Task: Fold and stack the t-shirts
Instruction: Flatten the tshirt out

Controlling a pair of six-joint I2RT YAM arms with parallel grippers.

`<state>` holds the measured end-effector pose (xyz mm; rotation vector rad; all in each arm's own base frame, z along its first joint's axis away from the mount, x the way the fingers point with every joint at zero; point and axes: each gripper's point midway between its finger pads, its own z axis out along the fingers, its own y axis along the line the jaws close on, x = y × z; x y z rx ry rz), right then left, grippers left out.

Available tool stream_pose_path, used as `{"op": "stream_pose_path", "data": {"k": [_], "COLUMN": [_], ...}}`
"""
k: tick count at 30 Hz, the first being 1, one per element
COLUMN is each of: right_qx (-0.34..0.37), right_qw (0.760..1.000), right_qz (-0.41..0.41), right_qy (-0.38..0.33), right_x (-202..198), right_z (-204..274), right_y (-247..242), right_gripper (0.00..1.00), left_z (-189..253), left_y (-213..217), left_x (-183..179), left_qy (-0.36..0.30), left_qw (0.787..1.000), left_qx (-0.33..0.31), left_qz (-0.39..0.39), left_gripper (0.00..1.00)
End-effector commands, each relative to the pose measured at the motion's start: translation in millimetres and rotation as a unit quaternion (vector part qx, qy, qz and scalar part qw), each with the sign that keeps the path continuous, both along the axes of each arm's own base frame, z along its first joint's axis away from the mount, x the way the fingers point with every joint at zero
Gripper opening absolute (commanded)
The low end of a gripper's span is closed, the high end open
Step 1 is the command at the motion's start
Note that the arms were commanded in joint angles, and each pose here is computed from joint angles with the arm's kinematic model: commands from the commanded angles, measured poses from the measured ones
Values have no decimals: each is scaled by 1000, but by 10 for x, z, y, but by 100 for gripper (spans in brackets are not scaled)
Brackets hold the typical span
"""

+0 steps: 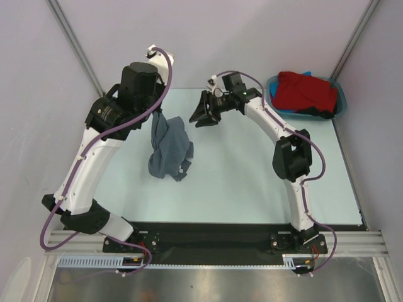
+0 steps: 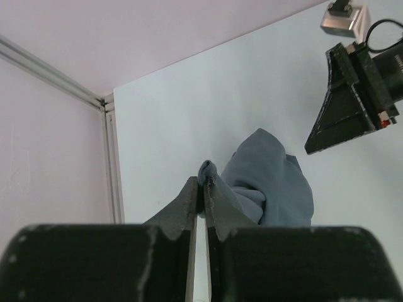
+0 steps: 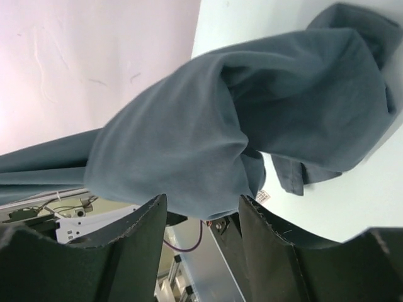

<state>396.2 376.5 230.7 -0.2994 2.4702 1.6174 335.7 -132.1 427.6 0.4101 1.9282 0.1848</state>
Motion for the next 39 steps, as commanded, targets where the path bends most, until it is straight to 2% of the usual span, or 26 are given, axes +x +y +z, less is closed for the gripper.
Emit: {"op": "stream_pose_path", "data": {"k": [1,12,15,16,17,18,19,20,26,31,33,39], "right_qx": [1,66,84,90,93,94,96,96,87,37,20,-30], "right_qw": [1000,992,989,989,989,988,988,989,994,999,997,989], "right_qz": [23,67,76,79,80,81,82,80,61,5,-15,-72], "right_qy": [11,89,94,89,87,88,84,82,29,-36,-74,-128], "right_x": [-107,-291,-296,-290,-289,-297,-301,-295,-253,-102,-45,117], "right_z": [-54,-193,-164,-134,-110,-94,-71,-55,147,343,447,609], "right_y": [98,303,341,349,351,358,356,348,248,-77,-186,-497], "right_gripper": [56,57,53,48,27,16,5,0,0,0,0,0], "left_z": [314,316,311,311,312,307,304,300,266,196,158,131], "left_y": [73,59,60,63,66,66,67,64,94,212,243,305], "left_x": [-39,-19,-18,-18,-18,-13,-15,-10,-14,-22,-17,-10], "left_qy": [-45,-42,-41,-41,-42,-41,-41,-40,-37,-35,-33,-31], "left_qw": [999,999,999,999,999,999,999,999,999,999,999,998], "left_qx": [-27,-27,-28,-28,-27,-26,-25,-25,-17,6,12,15], "left_qz": [5,7,8,9,9,10,10,10,15,36,40,50], "left_gripper": [10,10,10,10,10,10,10,10,10,11,11,12]}}
